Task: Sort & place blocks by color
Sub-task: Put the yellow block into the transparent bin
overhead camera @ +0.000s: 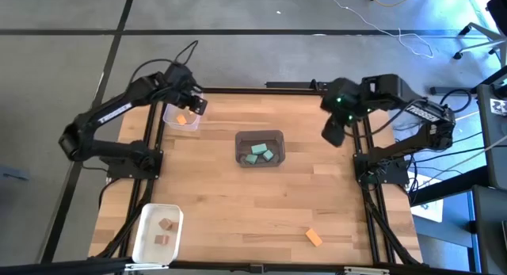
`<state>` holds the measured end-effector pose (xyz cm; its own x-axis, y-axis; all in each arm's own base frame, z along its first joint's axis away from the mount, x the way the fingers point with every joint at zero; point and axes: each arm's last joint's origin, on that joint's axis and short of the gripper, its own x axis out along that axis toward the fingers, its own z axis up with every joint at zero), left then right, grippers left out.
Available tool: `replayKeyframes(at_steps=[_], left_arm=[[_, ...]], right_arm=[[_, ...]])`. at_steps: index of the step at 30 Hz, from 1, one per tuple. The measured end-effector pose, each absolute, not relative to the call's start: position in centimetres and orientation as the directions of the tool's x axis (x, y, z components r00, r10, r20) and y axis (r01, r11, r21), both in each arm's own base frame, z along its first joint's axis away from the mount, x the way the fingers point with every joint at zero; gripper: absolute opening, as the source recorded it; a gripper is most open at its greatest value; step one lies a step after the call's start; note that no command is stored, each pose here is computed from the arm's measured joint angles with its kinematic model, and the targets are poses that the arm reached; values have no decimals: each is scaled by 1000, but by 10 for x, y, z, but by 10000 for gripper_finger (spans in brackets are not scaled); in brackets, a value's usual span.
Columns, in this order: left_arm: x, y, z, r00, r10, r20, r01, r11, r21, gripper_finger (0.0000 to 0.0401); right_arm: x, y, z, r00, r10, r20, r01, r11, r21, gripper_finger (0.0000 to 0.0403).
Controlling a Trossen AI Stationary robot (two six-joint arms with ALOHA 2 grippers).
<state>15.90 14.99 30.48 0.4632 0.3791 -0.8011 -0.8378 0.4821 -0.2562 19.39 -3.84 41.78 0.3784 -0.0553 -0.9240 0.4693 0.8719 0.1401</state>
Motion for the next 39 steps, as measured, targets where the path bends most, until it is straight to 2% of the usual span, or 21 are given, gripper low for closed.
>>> replayKeyframes(at_steps=[5, 10, 14, 18, 22, 27, 35, 39], left_arm=[[163, 118, 322, 562, 356, -747, -756, 587, -289, 115], [165, 89, 335, 648, 314, -694, -688, 632, -356, 115], [168, 70, 342, 706, 283, -649, -623, 684, -379, 115], [172, 53, 344, 747, 198, -634, -517, 772, -369, 115], [177, 37, 344, 769, 93, -632, -393, 849, -353, 115], [179, 24, 344, 773, 47, -632, -334, 878, -344, 115], [180, 16, 344, 771, 0, -637, -232, 932, -280, 115], [180, 13, 344, 771, -51, -634, -156, 951, -266, 115]], right_arm=[[194, -17, 389, 286, 199, -937, 318, 903, 289, 211], [187, 12, 347, 113, 283, -952, 201, 932, 301, 211], [189, 34, 315, 64, 337, -939, 93, 935, 341, 211], [193, 54, 295, 76, 371, -926, -7, 928, 371, 211], [199, 71, 286, 138, 404, -904, 11, 912, 409, 211], [207, 93, 279, 241, 453, -858, 76, 873, 482, 211], [208, 137, 276, 386, 547, -743, 29, 798, 602, 211], [205, 161, 267, 398, 547, -736, 92, 775, 626, 211]])
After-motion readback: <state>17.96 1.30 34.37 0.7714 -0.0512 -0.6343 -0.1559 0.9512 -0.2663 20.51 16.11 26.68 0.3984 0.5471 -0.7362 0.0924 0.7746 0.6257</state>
